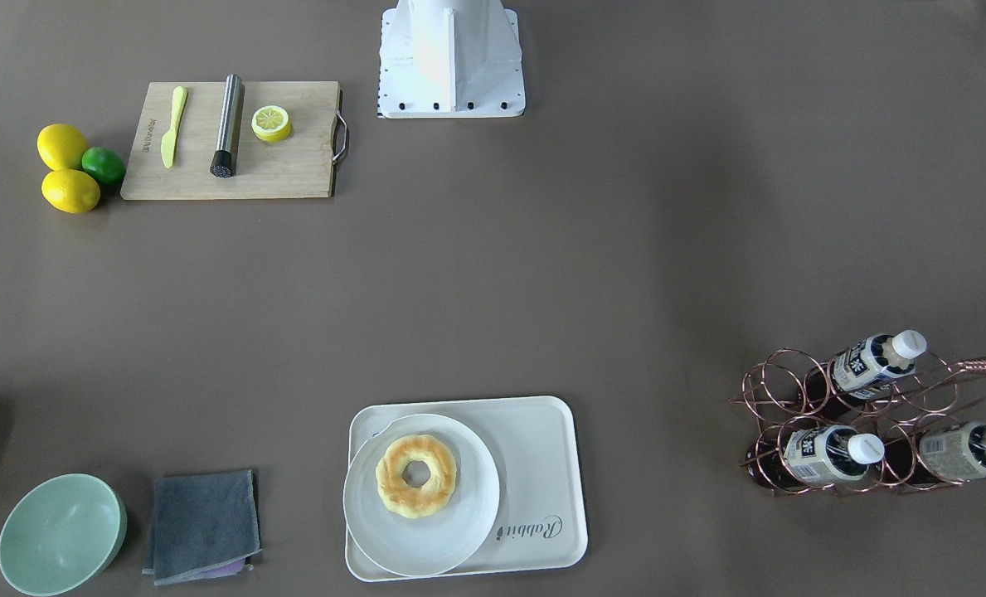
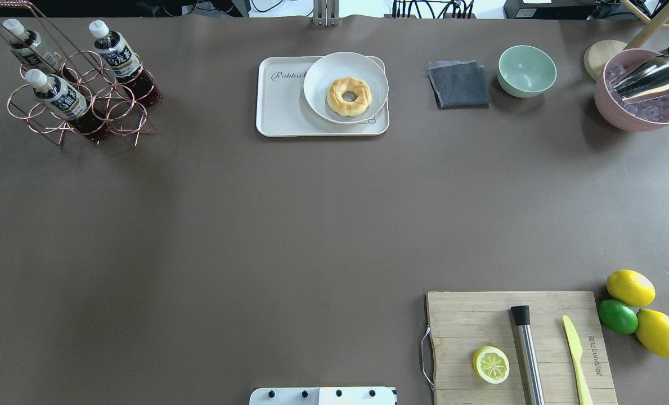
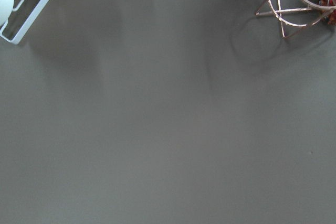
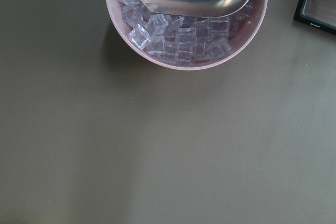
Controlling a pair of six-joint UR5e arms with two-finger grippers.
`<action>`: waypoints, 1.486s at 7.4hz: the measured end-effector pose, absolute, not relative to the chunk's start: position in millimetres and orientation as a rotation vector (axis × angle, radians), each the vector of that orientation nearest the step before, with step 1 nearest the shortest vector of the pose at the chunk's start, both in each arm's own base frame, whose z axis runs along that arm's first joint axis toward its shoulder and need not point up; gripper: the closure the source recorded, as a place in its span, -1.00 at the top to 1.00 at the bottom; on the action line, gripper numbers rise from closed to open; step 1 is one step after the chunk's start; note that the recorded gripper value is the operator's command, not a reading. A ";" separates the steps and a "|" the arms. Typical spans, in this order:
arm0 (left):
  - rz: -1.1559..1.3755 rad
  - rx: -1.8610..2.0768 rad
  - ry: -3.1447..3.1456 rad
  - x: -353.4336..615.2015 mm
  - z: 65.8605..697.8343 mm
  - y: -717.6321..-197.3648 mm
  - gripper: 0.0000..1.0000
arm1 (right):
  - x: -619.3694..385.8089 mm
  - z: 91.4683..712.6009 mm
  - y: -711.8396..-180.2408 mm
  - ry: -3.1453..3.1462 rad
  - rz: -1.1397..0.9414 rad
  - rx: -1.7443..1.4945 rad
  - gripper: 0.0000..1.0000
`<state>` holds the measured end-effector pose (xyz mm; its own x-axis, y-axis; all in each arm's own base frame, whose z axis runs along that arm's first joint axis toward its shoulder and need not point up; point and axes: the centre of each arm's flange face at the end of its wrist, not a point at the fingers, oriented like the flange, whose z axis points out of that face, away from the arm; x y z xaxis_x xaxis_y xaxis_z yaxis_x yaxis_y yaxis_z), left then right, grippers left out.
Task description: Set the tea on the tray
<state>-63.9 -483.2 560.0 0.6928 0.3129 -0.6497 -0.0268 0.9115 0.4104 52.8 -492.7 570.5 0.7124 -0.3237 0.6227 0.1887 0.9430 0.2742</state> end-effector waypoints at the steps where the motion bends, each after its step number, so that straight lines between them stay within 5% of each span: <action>1: 0.205 0.429 0.785 -63.3 550.3 -486.4 0.95 | 50.7 559.9 -496.4 -0.732 -0.302 0.237 1.00; 5: 0.145 0.525 0.866 -9.4 488.1 -517.7 0.97 | -33.6 473.3 -530.4 -0.767 -0.442 0.410 1.00; 11: -0.063 0.578 0.890 133.2 448.9 -525.6 0.95 | -233.6 352.2 -518.4 -0.889 -0.335 0.513 1.00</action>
<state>133.2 -525.6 448.9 0.6381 0.1823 -0.7481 0.2852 0.8465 0.4495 -233.6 -518.4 352.2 0.5908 -0.4802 0.6484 0.0665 0.8299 0.5540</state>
